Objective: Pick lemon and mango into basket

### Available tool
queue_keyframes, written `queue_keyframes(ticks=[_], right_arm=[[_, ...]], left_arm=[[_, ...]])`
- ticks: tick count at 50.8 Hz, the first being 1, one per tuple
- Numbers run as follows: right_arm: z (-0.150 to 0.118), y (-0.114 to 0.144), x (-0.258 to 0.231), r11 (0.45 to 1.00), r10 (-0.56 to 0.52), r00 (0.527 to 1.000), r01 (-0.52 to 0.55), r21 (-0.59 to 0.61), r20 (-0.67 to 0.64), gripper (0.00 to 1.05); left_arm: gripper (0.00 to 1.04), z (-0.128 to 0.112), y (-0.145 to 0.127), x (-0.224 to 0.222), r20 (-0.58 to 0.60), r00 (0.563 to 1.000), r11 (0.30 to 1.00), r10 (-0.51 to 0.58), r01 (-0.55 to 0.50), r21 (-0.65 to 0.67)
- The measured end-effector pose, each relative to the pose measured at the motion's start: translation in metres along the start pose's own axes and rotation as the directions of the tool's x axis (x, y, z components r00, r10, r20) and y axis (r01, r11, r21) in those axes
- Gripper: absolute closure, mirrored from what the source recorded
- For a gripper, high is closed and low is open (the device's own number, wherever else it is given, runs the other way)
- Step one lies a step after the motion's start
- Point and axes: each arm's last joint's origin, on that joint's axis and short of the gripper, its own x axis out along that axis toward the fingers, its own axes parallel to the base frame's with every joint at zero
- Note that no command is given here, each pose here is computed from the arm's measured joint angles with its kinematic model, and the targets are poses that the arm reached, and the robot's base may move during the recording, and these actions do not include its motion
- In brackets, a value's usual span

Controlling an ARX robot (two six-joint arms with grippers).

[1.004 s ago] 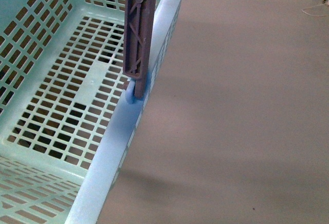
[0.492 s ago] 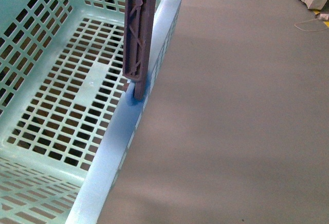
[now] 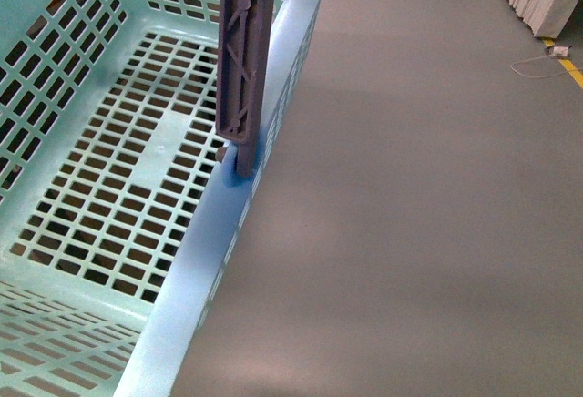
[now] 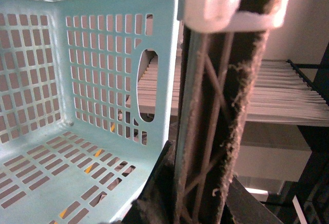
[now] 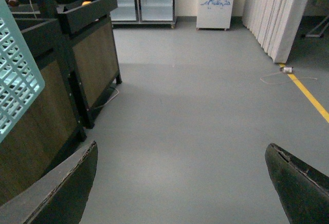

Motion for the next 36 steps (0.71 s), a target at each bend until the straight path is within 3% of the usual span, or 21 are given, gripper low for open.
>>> queue_keyframes(ticks=[36], right_arm=[[0.0000,0.0000,0.0000,1.000,0.000,1.000,0.000,0.000,0.000,0.09]], left_arm=[[0.98,0.0000,-0.0001,-0.0001,0.000,1.000,1.000,-0.001,0.001,0.000]])
